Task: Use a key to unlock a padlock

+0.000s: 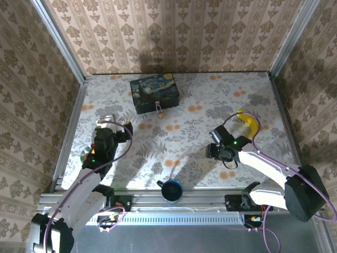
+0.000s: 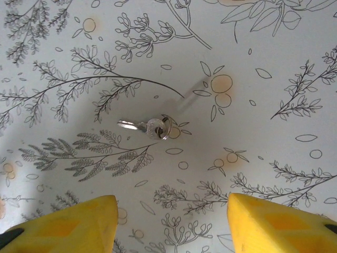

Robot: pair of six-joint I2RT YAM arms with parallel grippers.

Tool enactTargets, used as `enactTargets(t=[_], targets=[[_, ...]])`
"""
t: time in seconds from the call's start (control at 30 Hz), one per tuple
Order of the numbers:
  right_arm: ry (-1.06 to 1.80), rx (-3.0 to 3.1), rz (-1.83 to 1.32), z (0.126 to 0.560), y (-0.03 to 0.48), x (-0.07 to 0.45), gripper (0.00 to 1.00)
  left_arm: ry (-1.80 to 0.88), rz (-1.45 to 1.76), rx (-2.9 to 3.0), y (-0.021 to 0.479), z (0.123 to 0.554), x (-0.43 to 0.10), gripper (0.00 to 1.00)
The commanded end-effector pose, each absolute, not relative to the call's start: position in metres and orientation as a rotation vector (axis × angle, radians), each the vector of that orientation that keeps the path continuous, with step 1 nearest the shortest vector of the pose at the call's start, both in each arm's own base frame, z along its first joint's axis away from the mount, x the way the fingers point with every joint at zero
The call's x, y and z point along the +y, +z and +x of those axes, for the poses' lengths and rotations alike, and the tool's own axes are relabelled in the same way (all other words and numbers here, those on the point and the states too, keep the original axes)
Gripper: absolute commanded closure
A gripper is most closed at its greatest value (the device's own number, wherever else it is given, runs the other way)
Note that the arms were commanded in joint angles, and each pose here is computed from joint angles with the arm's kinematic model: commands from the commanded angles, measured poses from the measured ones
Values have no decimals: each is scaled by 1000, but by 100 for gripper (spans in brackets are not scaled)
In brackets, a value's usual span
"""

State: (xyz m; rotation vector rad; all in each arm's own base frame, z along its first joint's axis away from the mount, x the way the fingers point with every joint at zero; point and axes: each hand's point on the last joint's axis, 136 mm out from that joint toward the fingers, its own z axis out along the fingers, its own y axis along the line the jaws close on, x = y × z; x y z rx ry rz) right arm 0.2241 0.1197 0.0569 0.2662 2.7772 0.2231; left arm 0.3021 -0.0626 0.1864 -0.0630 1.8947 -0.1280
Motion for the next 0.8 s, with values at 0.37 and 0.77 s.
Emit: enactTargets(t=[0.37,0.77], targets=[[186,2764,394,242,41,117,43,-127,-107,1901,190,308,-62,0],[211,2799,414,248,30,123,45,-113,-114,1908,187,306,-58,0]])
